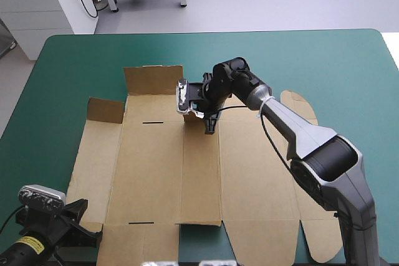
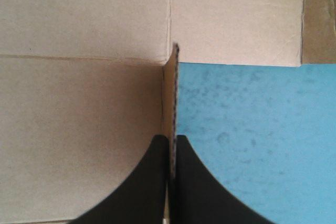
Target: Fold the box
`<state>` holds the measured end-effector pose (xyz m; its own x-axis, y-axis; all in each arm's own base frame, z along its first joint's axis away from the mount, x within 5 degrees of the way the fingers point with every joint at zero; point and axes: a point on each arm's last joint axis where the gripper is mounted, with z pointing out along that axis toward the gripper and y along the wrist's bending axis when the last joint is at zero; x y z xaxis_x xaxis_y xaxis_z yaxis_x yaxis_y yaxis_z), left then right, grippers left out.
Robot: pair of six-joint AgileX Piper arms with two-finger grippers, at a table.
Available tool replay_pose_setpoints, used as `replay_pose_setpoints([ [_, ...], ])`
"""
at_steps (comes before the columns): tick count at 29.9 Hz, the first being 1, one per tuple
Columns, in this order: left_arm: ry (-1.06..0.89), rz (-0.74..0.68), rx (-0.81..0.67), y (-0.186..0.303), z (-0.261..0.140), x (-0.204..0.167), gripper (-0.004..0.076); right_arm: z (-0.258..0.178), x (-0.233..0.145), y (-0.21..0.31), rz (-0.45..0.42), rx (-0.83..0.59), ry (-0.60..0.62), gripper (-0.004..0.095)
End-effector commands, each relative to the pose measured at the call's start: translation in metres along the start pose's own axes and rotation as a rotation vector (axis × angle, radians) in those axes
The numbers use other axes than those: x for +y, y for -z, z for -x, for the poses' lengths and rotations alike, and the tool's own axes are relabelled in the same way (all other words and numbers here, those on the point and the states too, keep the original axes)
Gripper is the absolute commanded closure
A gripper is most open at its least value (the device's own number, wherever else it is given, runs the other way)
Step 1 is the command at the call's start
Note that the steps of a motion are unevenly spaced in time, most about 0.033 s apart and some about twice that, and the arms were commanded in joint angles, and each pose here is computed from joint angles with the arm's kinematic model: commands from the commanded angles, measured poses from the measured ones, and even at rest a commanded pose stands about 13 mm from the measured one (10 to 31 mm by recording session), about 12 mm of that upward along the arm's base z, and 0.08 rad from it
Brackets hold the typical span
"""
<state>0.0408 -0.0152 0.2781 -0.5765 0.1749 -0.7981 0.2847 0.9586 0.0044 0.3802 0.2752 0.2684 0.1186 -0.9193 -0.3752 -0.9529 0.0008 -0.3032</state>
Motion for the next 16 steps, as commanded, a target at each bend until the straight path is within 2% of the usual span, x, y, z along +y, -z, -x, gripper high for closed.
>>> replay_pose_setpoints([
  [1, 0.019, -0.006, -0.071, 0.0038, 0.0109, -0.0005, 0.0731, 0.0117, -0.0155, 0.0377, -0.179, -0.067, -0.025, 0.0929],
  [6, 0.019, -0.006, -0.071, 0.0038, 0.0109, -0.0005, 0.0731, 0.0102, -0.0189, 0.0383, -0.216, -0.057, -0.077, 0.0929],
  [16, 0.019, -0.006, -0.071, 0.0038, 0.0109, -0.0005, 0.0731, 0.0079, -0.0201, 0.0385, -0.231, -0.028, -0.047, 0.0909],
])
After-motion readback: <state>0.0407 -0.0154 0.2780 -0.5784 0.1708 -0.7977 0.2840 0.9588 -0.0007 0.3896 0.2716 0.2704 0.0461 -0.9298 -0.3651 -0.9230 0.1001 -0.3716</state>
